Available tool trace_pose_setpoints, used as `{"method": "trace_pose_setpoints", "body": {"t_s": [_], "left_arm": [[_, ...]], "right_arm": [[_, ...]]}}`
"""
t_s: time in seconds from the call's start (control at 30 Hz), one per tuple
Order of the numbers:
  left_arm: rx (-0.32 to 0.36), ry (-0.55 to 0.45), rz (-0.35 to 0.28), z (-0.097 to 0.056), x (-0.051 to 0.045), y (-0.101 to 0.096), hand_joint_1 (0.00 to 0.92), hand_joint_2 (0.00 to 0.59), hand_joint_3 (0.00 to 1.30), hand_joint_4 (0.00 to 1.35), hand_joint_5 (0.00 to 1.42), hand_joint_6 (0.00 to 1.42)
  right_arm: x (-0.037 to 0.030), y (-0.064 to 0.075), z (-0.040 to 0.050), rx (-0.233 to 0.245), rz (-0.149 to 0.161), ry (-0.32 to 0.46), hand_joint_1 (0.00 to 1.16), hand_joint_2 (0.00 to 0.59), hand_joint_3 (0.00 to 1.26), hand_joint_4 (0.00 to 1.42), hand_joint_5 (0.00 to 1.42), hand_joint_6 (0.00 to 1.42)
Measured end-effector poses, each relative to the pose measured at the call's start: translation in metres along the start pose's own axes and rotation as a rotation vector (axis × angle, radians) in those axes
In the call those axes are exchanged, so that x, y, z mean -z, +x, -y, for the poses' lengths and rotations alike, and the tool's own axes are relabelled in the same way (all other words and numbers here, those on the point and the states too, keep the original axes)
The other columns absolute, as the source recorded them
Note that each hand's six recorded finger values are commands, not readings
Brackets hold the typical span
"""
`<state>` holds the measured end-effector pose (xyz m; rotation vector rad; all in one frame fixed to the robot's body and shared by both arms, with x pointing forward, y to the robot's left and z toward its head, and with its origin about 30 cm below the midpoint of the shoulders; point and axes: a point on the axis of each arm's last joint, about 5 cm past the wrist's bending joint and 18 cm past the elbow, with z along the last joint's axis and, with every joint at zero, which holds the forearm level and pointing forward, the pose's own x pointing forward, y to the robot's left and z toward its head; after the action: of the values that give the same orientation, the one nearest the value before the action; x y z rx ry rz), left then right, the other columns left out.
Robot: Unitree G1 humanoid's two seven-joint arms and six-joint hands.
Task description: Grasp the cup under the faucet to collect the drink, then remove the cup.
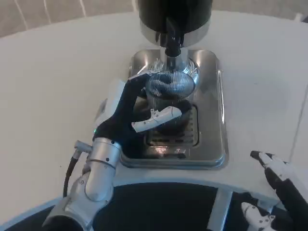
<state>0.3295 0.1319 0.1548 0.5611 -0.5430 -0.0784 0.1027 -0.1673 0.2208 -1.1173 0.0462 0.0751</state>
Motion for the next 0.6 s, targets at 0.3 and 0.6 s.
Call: {"method": "trace_pose_setpoints", "body": {"t_s": [0.3,0.6], "left_arm": [[-0.032,-0.021,-0.009,-0.006,0.0058,-0.008,0.573,0.112,0.94,1.09,1.31,0.58],[-0.059,-0.034,0.004,-0.027,0.0150,-0.021,0.575,0.105,0.94,1.11,1.31,0.59]], "right_arm": [[-0.0009,0.006,0.0009,0.009,0.010,0.005,0.41,0.517,0.04,0.00,0.00,0.00],[-0.0043,0.013,0.0010,0.018,0.027,0.000,0.41,0.517,0.04,0.00,0.00,0.00]]}}
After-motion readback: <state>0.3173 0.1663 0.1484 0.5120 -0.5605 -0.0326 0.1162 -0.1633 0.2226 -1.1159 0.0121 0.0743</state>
